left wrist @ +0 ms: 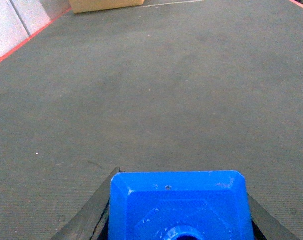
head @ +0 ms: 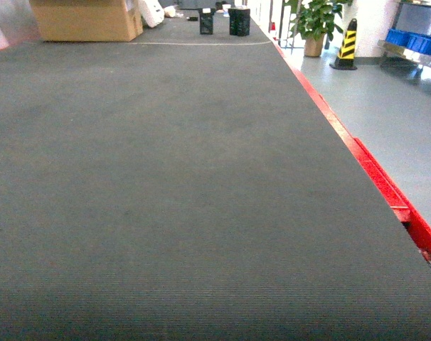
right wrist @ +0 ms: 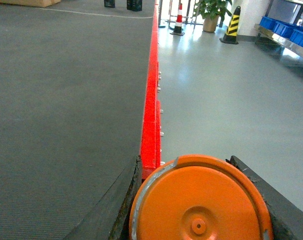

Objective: Sort blue parts and orange caps into right shelf containers

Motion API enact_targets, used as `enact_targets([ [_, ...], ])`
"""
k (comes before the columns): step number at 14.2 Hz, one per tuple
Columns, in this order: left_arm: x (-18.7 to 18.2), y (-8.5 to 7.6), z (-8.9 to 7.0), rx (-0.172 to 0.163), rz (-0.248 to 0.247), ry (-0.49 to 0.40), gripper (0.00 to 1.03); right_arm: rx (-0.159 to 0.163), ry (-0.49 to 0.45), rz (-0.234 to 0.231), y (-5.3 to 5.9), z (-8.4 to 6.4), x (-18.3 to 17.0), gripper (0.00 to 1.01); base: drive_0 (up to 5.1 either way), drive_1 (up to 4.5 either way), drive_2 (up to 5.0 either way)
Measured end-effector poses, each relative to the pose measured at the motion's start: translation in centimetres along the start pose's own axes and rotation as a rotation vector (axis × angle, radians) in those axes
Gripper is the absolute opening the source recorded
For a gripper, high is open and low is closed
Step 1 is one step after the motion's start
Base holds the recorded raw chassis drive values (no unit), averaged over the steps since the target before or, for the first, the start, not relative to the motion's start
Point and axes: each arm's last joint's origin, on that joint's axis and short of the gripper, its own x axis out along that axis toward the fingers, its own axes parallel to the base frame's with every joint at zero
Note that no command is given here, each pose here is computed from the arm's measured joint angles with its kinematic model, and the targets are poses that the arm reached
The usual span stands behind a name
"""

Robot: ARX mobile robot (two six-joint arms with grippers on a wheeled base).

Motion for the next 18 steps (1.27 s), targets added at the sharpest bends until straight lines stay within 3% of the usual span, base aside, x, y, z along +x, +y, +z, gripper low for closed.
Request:
enact_targets([
  [18, 0.00, -0.09, 0.05, 0.001, -0.004, -0.004, 0.45, 0.000, 0.000, 0.000, 0.00, -0.02, -0.01, 0.43, 5.1, -2.39, -2.4],
])
